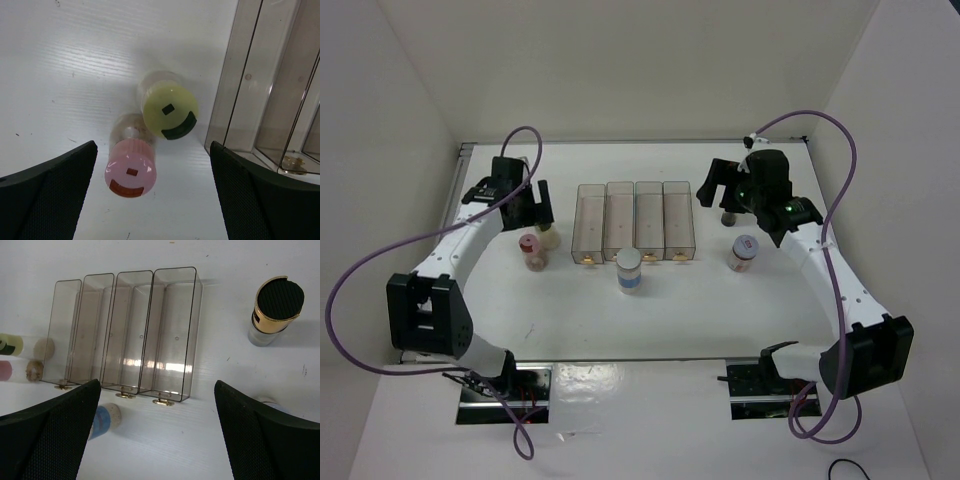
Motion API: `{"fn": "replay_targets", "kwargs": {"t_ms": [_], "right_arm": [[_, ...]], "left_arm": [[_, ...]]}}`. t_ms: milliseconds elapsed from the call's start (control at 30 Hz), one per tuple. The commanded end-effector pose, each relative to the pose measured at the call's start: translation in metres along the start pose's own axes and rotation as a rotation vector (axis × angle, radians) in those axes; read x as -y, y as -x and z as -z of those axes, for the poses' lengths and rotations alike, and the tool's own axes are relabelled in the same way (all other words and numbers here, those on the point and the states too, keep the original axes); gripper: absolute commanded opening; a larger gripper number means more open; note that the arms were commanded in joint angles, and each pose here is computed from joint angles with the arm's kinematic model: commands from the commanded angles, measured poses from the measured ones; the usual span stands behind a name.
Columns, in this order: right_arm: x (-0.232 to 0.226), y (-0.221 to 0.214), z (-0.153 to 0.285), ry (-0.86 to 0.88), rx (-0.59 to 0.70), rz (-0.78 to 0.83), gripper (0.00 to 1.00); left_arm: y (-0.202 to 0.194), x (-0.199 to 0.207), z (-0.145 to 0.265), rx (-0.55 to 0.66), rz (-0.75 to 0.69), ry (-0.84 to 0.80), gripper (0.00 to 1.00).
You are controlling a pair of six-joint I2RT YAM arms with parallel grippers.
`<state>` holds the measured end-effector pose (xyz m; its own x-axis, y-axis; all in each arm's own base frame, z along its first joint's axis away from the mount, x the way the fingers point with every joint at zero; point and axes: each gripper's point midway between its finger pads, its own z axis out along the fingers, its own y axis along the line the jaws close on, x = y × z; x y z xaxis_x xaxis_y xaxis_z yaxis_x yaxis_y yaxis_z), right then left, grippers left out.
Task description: Organize the condiment bottles
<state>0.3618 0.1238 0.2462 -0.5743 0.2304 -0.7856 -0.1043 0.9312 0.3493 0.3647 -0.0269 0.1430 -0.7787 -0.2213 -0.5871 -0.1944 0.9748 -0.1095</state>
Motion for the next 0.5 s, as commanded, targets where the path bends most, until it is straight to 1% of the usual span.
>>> {"fn": "replay_targets", "kwargs": {"t_ms": [0, 67, 233, 333, 433, 467], "right_arm": [[-0.007, 0.012, -0.004, 0.019, 0.044, 0.005, 0.98], [-0.006, 0.01, -0.007, 0.016, 0.035, 0.004, 0.98], [-0.006, 0.011, -0.01, 0.016, 0.037, 0.004, 0.98], [-0.007, 0.013, -0.011, 0.02, 0.045, 0.005, 0.98], [-0.005, 0.011, -0.014, 0.008, 0.04, 0.004, 0.98], [-0.005, 0.011, -0.014, 0.008, 0.04, 0.004, 0.98]], "left_arm": [[0.031, 0.006, -0.005, 0.073, -0.025, -0.003, 0.99], [0.038, 0.003, -0.007, 0.085, -0.023, 0.022, 0.99], [0.043, 0.006, -0.021, 0.077, -0.024, 0.025, 0.99], [0.038, 0.009, -0.031, 0.05, -0.034, 0.026, 0.99], [0.035, 0.014, -0.034, 0.036, -0.045, 0.023, 0.99], [0.027, 0.016, -0.039, 0.014, -0.057, 0.031, 0.99]]}}
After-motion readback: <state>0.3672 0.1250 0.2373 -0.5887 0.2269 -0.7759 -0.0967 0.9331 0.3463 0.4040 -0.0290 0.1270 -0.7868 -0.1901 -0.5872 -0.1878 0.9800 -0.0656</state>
